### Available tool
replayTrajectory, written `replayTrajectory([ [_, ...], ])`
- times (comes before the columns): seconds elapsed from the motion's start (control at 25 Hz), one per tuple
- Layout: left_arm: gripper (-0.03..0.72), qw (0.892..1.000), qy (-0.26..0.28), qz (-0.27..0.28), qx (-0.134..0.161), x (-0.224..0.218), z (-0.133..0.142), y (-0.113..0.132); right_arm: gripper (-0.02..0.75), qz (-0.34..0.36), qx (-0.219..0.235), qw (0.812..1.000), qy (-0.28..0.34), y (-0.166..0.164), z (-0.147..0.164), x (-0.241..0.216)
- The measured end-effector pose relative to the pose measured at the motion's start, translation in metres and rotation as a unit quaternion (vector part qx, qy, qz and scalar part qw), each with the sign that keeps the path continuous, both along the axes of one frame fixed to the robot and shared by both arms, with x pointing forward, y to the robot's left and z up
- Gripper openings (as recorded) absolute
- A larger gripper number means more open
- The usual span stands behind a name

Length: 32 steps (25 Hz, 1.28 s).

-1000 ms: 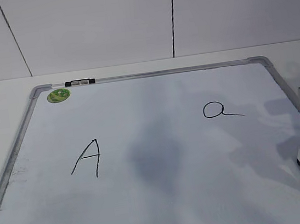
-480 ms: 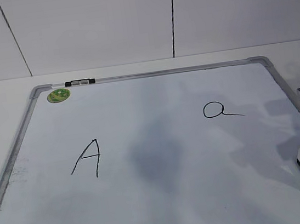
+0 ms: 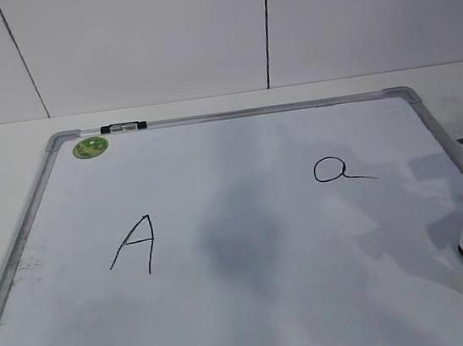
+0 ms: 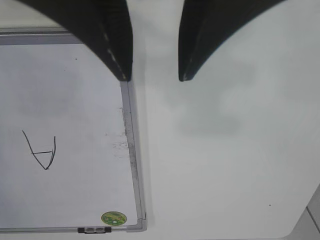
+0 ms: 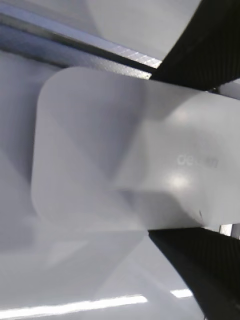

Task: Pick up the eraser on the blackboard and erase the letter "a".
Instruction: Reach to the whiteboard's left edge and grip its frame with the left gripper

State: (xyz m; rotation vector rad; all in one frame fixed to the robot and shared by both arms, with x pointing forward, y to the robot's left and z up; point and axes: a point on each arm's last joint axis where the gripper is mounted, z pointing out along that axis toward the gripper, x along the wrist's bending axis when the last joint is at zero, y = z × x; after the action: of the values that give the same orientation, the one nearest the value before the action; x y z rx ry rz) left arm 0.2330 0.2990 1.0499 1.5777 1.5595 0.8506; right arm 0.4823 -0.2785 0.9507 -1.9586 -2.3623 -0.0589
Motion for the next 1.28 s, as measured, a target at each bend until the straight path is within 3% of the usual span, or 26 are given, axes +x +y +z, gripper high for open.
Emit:
replayTrajectory([
  [1.28,0.235,1.000,0.000,0.000,0.000,0.0000,0.0000,0.0000,0.573,-0.001,0.000,1.000,-0.007,0.0000,0.0000,0.0013],
])
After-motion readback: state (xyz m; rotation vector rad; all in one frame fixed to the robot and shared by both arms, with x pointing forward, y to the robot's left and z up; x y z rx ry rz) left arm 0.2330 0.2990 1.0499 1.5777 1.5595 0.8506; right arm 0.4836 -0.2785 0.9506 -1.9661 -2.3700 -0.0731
